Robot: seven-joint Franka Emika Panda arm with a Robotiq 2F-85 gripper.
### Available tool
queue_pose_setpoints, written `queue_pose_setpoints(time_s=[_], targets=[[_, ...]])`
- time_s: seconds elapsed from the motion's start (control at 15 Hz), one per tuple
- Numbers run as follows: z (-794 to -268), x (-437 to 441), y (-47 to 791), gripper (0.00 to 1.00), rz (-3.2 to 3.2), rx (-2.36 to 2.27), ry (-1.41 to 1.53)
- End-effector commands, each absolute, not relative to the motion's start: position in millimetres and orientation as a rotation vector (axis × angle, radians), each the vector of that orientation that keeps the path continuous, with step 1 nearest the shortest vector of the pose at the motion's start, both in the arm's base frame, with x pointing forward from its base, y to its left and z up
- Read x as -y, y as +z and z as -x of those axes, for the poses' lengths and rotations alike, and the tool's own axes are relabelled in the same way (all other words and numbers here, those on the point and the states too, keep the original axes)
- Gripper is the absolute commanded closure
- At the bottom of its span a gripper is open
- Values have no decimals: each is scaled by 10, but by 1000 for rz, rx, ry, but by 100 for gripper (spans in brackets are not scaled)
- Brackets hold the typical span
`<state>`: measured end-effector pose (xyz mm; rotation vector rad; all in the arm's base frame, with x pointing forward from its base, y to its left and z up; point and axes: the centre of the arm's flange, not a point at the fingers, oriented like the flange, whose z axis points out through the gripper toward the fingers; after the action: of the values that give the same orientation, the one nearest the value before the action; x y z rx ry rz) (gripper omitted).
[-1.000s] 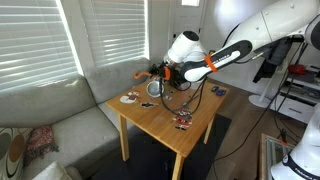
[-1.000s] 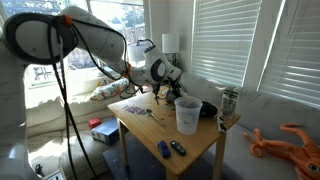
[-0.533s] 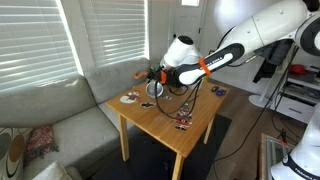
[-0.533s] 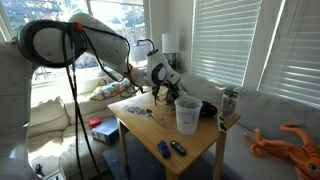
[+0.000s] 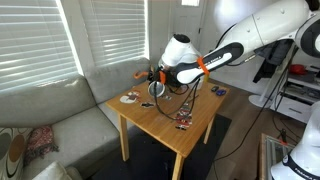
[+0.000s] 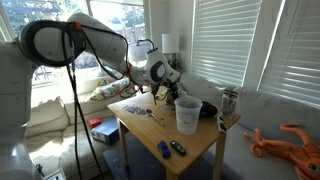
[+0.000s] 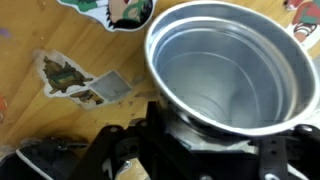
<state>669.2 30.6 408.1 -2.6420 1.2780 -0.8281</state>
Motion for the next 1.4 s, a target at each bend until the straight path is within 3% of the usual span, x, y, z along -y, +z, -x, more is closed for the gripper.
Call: queue_pose_setpoints(time_s=[0.0, 1.33], targets=[[-6552, -551, 4149, 49, 2750, -1296, -934], [-6197, -1329, 3777, 49, 2889, -1303, -1946]])
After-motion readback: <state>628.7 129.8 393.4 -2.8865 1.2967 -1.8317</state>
